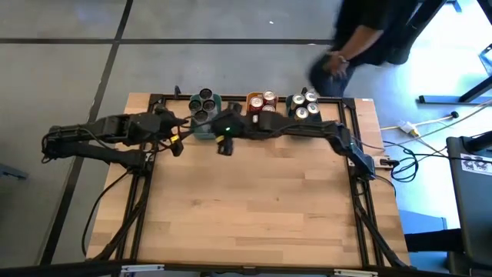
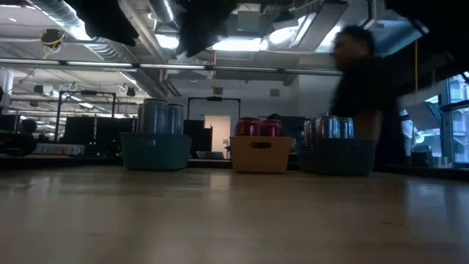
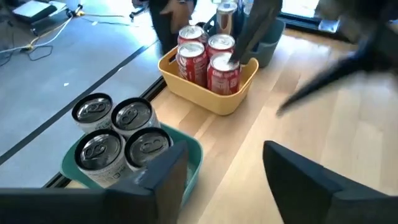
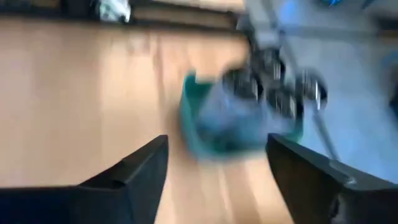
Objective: Sort soda cans
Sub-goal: Return to Home Position
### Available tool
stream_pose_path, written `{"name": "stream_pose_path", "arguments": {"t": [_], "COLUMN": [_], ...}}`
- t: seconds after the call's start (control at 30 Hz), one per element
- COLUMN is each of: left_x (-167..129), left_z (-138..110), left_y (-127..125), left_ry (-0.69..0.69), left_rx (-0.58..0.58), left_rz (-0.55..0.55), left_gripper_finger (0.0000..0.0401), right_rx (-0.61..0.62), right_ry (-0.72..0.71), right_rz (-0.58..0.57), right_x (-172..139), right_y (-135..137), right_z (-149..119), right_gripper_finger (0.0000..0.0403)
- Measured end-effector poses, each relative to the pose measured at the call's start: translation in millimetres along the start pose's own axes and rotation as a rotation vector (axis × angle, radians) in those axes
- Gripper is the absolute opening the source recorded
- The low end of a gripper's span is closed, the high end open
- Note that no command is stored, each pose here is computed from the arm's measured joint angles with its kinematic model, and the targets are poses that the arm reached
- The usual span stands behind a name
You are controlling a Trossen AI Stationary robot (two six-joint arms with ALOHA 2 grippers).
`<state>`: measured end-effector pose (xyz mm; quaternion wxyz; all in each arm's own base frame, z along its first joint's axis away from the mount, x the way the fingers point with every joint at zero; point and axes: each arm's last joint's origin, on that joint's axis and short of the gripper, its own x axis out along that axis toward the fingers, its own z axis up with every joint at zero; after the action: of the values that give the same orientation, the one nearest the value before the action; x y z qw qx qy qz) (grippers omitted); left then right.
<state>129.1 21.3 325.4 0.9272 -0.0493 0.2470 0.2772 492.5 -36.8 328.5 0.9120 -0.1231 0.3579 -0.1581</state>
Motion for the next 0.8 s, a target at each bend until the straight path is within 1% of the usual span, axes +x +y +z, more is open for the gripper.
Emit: {"name": "stream_pose_path", "arguments": {"t": [0.1, 0.17, 0.3, 0.37, 0.4, 0.5, 0.57, 0.6, 0.63, 0.7, 0.8], "left_x": [5, 9, 16, 18, 18, 20, 20, 21, 21, 21, 21], "left_z": [-7, -10, -18, -21, -23, -30, -35, -38, -41, -47, -55], "left_y": [-1, -3, -8, -9, -9, -8, -9, -9, -9, -8, -7], "left_ry": [-0.002, -0.029, -0.086, -0.119, -0.135, -0.183, -0.214, -0.233, -0.249, -0.277, -0.307], "left_rx": [0.029, 0.035, 0.046, 0.045, 0.043, 0.056, 0.063, 0.063, 0.065, 0.067, 0.059], "left_rz": [-0.013, -0.053, -0.163, -0.185, -0.187, -0.201, -0.245, -0.271, -0.292, -0.312, -0.315], "left_gripper_finger": [0.0164, 0.0131, 0.0055, 0.0019, 0.0010, 0.0011, 0.0011, 0.0008, 0.0005, 0.0003, 0.0006], "right_rx": [0.030, 0.038, 0.027, 0.027, 0.026, 0.022, 0.026, 0.026, 0.028, 0.041, 0.077], "right_ry": [0.075, 0.109, 0.181, 0.208, 0.222, 0.258, 0.246, 0.232, 0.219, 0.195, 0.167], "right_rz": [0.056, 0.094, 0.189, 0.231, 0.254, 0.352, 0.426, 0.453, 0.469, 0.466, 0.430], "right_x": [-31, -49, -76, -87, -92, -107, -120, -126, -131, -138, -143], "right_y": [-11, -17, -23, -25, -26, -27, -30, -31, -32, -33, -33], "right_z": [-3, -5, -11, -14, -15, -20, -20, -21, -22, -28, -48], "right_gripper_finger": [0.0240, 0.0209, 0.0142, 0.0108, 0.0091, 0.0041, 0.0013, 0.0007, 0.0006, 0.0013, 0.0015]}}
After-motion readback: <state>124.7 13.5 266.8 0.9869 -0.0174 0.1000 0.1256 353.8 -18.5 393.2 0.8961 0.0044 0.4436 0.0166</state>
